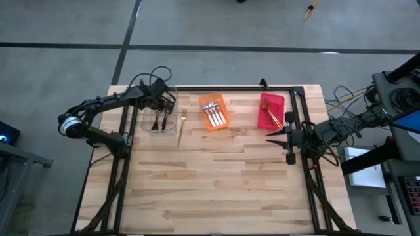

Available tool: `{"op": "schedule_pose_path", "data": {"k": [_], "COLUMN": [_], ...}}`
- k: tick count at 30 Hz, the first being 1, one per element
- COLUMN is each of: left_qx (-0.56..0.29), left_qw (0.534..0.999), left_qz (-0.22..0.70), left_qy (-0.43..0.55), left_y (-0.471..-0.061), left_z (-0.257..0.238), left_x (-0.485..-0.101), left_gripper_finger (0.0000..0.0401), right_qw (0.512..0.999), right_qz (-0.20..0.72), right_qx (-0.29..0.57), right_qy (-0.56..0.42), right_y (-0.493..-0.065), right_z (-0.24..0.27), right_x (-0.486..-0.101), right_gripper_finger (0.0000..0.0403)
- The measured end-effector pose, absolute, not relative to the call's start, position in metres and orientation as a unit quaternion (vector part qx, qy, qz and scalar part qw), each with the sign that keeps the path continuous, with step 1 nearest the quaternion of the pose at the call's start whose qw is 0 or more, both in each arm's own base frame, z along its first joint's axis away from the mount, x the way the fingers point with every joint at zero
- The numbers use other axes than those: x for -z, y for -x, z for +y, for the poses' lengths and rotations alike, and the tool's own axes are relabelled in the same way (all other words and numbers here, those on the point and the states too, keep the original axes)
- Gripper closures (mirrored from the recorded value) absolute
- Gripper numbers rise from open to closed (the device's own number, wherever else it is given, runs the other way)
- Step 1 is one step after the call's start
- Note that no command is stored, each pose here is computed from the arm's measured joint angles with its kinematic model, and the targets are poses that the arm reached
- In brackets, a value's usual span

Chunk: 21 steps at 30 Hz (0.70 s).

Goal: Sort silverware by color (type)
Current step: Adjust the black fork

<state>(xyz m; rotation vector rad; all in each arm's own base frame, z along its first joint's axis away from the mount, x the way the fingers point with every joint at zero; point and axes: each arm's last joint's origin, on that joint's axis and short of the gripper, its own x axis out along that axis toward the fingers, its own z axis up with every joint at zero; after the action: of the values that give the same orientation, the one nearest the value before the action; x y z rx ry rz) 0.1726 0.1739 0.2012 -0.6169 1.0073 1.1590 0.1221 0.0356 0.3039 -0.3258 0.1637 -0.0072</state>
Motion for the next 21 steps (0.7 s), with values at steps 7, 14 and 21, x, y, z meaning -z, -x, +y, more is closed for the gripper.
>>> {"op": "schedule_pose_path", "data": {"k": [7, 14, 21], "left_qx": [-0.495, -0.478, -0.48], "left_qw": [0.687, 0.69, 0.682], "left_qz": [0.468, 0.465, 0.472], "left_qy": [0.252, 0.281, 0.287], "left_y": [-0.172, -0.173, -0.17], "left_z": [0.174, 0.171, 0.168], "left_x": [-0.201, -0.199, -0.19], "left_gripper_finger": [0.0376, 0.0376, 0.0376], "right_qw": [0.984, 0.959, 0.947], "right_qz": [0.096, 0.134, 0.13], "right_qx": [0.08, 0.178, 0.226], "right_qy": [0.131, 0.175, 0.186], "right_y": [-0.138, -0.155, -0.166], "right_z": [0.038, 0.039, 0.034], "right_x": [-0.3, -0.29, -0.29], "right_gripper_finger": [0.0337, 0.0337, 0.0337]}}
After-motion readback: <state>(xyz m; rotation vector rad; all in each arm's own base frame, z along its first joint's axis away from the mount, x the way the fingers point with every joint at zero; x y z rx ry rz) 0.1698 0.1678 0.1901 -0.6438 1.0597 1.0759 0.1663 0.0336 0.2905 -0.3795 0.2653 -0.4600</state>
